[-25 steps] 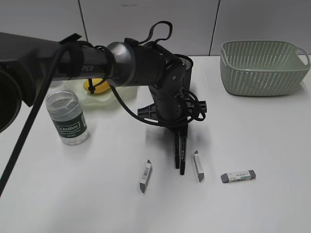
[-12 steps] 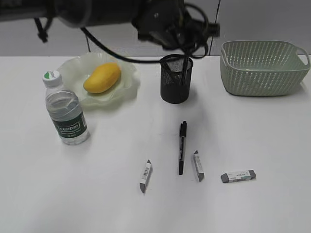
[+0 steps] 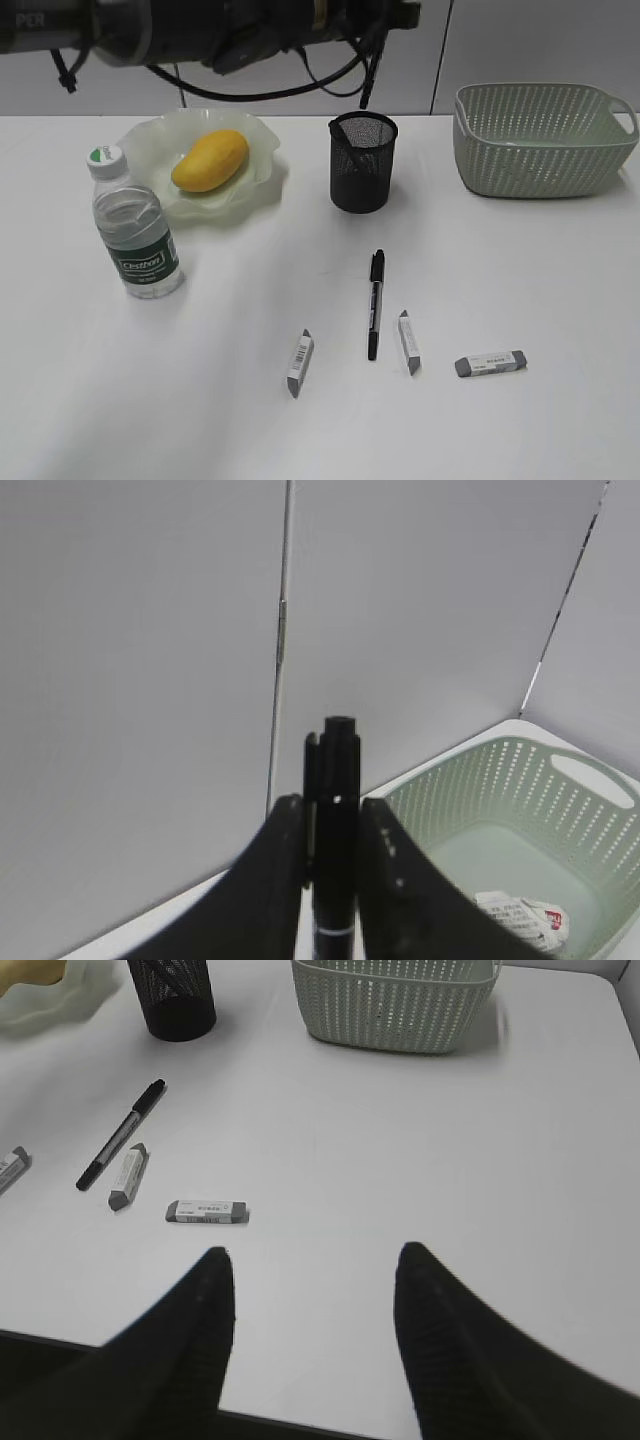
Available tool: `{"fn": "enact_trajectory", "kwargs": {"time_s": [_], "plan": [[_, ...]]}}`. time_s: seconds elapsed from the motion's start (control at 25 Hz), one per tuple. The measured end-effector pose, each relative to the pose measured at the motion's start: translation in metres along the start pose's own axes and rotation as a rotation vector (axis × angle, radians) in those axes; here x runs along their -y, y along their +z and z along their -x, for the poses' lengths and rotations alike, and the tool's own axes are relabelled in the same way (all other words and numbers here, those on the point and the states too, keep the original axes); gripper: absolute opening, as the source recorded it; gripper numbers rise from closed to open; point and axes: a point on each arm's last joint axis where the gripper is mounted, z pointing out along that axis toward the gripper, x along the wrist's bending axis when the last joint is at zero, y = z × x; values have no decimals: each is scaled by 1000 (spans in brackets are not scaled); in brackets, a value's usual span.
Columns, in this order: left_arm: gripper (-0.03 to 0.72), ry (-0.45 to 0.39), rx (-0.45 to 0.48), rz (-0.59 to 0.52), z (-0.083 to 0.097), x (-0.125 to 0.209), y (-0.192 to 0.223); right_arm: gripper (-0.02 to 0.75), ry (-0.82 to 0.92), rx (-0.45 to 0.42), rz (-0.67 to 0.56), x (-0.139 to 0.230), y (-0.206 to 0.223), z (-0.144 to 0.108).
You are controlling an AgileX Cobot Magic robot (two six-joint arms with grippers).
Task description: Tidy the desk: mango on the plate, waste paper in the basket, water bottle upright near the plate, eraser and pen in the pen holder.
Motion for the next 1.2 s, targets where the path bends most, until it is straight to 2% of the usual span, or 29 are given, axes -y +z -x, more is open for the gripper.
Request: {"fn": "enact_trajectory", "kwargs": {"time_s": [0.08, 0.16, 0.32, 0.76, 0.84, 1.04, 1.2], "plan": [[111, -10, 27, 17, -13, 12, 6, 414, 0, 0, 0, 0, 0, 0], [111, -4, 53, 31, -18, 20, 9, 414, -1, 0, 0, 0, 0, 0], [111, 38, 91, 43, -18, 32, 15, 414, -1, 0, 0, 0, 0, 0], [113, 36, 95, -10, -22, 63, 25, 414, -1, 0, 0, 0, 0, 0], [143, 36, 94, -12, -22, 63, 25, 414, -1, 0, 0, 0, 0, 0], [306, 36, 93, -13, -22, 63, 25, 414, -1, 0, 0, 0, 0, 0], [351, 41, 53, -33, -24, 56, 22, 414, -1, 0, 0, 0, 0, 0]]}}
